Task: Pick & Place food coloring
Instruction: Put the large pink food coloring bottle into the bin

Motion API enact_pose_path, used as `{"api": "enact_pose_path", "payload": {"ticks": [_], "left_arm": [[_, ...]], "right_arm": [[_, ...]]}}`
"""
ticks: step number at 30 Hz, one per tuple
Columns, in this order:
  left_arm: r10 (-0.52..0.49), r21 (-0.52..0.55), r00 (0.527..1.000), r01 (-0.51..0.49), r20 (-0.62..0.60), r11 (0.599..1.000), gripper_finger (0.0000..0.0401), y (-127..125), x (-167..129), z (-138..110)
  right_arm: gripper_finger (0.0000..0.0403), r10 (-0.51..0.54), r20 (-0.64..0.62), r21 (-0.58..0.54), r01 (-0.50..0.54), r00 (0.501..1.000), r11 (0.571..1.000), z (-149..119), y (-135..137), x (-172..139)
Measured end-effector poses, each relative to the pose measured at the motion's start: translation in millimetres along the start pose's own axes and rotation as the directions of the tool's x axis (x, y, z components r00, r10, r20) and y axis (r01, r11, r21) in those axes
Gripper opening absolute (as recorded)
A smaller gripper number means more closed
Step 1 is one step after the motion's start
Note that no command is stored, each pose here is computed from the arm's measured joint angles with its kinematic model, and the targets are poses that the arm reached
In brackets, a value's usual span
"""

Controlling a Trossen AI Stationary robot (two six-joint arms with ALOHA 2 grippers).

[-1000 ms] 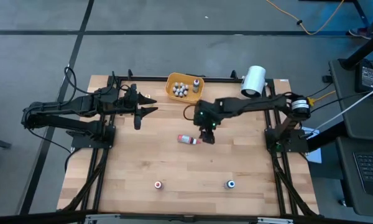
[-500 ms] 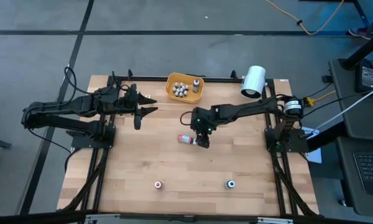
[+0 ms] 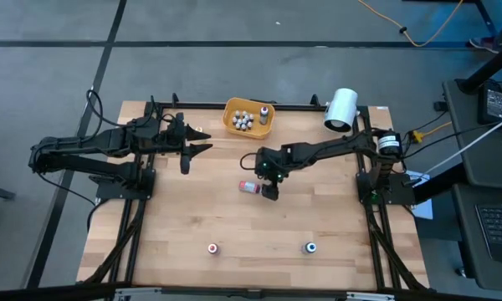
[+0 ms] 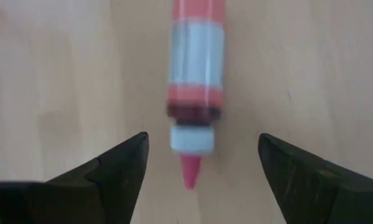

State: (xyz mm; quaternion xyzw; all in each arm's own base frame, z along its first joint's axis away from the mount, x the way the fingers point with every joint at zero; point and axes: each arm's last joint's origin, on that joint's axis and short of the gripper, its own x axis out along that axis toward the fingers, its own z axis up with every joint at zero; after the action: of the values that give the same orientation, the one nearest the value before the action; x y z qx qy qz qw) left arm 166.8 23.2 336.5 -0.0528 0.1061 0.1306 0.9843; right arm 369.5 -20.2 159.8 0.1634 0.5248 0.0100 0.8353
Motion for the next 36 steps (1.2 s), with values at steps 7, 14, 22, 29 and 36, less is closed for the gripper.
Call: {"api": "enact_pose_path", "payload": {"ticks": [7,14,22,29,36], "left_arm": [[0.000,0.000,1.000,0.000,0.000,1.000,0.0139,0,0,0],[0.000,0.000,1.000,0.000,0.000,1.000,0.0139,0,0,0],[0.000,0.000,1.000,0.000,0.000,1.000,0.0139,0,0,0],[0.000,0.000,1.000,0.000,0.000,1.000,0.0139,0,0,0],[0.000,0.000,1.000,0.000,0.000,1.000,0.0139,0,0,0]], "right_arm": [[0.0304,0.024,0.090,-0.049,-0.020,0.996,0.999,16,5,-7],[0.0304,0.017,0.126,-0.125,-0.001,0.992,0.992,31,3,-17],[0.0302,0.003,0.053,-0.225,0.009,0.999,0.974,51,-1,1],[0.0292,0.036,-0.024,-0.235,-0.041,0.999,0.971,66,-1,26],[0.0291,0.075,-0.093,-0.206,-0.093,0.993,0.974,70,4,42]]}}
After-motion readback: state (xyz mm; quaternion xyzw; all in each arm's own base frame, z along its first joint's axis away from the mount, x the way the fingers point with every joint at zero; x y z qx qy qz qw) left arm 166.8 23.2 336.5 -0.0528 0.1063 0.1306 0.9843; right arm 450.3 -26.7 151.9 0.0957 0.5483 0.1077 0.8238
